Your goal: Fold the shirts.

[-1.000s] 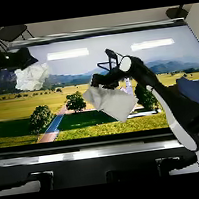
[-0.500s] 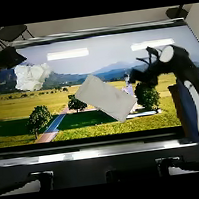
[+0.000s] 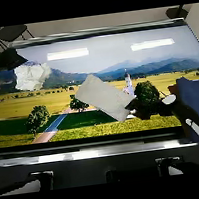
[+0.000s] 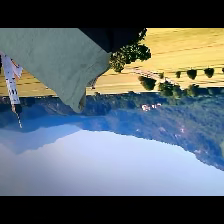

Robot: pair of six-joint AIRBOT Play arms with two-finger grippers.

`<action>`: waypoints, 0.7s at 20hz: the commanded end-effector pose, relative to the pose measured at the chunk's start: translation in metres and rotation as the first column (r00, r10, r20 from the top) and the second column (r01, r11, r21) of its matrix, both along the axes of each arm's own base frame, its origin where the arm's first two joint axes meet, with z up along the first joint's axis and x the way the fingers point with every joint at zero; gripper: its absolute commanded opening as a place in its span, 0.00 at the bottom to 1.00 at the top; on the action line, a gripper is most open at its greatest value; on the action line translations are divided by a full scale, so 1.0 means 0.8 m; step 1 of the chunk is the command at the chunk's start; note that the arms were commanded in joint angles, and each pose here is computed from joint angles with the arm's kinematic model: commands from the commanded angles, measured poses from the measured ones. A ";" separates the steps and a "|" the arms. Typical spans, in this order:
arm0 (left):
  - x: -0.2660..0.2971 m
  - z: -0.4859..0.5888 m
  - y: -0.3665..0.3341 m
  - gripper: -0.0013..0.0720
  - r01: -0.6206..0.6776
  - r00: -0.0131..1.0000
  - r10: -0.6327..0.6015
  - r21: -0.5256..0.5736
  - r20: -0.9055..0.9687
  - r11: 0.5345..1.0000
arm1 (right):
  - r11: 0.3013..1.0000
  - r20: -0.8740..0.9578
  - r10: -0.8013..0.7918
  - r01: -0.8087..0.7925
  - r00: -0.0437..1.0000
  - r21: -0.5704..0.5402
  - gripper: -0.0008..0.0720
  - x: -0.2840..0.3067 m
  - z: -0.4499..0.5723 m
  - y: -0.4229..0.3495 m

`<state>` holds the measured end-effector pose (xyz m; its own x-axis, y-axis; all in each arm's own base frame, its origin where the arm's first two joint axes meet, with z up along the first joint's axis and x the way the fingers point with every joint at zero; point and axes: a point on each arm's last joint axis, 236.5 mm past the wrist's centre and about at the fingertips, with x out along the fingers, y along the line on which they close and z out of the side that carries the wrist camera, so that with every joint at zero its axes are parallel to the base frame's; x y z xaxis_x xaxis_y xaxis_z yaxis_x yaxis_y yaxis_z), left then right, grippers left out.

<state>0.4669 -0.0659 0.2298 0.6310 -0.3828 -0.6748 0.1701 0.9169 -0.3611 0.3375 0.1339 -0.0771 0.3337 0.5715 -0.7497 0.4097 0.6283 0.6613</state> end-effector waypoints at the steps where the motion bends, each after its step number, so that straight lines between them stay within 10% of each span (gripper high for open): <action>1: -0.002 -0.001 -0.001 0.05 0.004 1.000 -0.004 -0.003 -0.009 1.000 | 0.997 0.039 -0.076 0.076 0.996 0.011 0.87 0.014 -0.016 0.008; 3: -0.003 -0.002 -0.004 0.05 0.008 1.000 -0.008 -0.003 -0.011 1.000 | 0.990 0.092 -0.138 0.139 0.986 0.001 0.76 0.035 -0.015 0.020; 5: -0.003 -0.002 -0.005 0.05 0.010 1.000 -0.010 -0.003 -0.011 1.000 | 0.983 0.146 -0.183 0.184 0.972 0.005 0.09 0.057 0.000 0.022; 10: -0.007 -0.005 -0.005 0.05 0.031 0.999 -0.031 0.014 -0.018 0.999 | 0.999 0.366 -0.012 0.000 0.931 0.034 0.10 0.104 0.158 -0.022; 14: -0.004 -0.009 -0.005 0.05 0.043 0.999 -0.043 0.025 -0.014 0.999 | 0.973 0.400 -0.065 0.147 0.914 -0.178 0.10 0.099 0.272 -0.176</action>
